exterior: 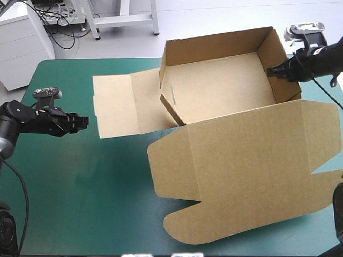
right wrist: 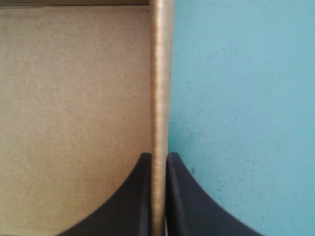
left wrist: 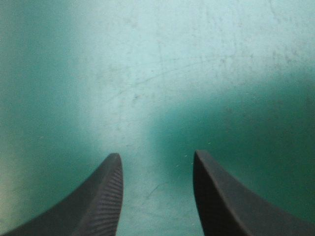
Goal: Fold the box
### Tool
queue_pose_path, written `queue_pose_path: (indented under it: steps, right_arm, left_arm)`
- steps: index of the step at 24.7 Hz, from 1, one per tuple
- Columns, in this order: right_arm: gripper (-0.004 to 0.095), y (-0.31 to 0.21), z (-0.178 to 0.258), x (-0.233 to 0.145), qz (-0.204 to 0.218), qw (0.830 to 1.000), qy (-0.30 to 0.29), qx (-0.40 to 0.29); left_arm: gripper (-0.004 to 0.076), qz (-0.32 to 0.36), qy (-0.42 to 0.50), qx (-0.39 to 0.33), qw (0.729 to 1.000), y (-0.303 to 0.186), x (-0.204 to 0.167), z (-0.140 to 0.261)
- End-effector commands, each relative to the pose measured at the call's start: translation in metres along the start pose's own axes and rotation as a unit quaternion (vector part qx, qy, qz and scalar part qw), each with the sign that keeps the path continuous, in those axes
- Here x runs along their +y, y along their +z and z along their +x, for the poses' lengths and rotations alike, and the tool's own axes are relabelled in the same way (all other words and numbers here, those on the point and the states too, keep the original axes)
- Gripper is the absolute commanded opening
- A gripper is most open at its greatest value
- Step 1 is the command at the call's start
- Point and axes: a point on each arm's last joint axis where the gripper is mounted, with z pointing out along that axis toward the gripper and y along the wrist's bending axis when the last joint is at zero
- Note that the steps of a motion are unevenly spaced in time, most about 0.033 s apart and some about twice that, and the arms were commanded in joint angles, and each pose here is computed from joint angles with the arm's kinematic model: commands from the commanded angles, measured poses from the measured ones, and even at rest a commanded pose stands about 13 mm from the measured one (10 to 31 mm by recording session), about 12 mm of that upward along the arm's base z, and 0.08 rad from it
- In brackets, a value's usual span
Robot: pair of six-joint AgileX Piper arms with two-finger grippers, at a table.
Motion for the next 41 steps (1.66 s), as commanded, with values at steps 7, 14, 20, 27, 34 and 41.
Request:
queue_pose_path:
  steps: [7,14,20,27,34,41]
  right_arm:
    - [-0.0004,-0.034,0.0,0.018,-0.048,0.997,0.015,-0.066]
    - [-0.0004,-0.02,0.001,0.016,-0.063,0.994,0.031,-0.084]
    - [-0.0004,-0.008,0.001,0.011,-0.056,0.995,0.032,-0.07]
    - [-0.0004,-0.004,0.0,0.005,-0.034,0.996,0.028,-0.075]
    - [-0.0004,-0.002,-0.001,0.004,-0.035,0.996,0.03,-0.076]
    - [-0.0004,-0.002,-0.001,0.004,-0.033,0.996,0.03,-0.077]
  left_arm:
    - [0.0323,0.185,-0.046,-0.083,0.978,0.011,-0.022,-0.025]
    - [0.0323,0.33,-0.043,-0.112,0.936,0.007,-0.066,-0.032]
    - [0.0323,0.417,-0.04,-0.135,0.898,0.007,-0.113,-0.035]
    - [0.0336,0.505,-0.071,-0.161,0.845,-0.009,-0.127,-0.042]
    - [0.0412,0.527,-0.037,-0.159,0.834,-0.018,-0.152,-0.045]
    - [0.0426,0.545,0.003,-0.18,0.819,-0.044,-0.173,-0.06]
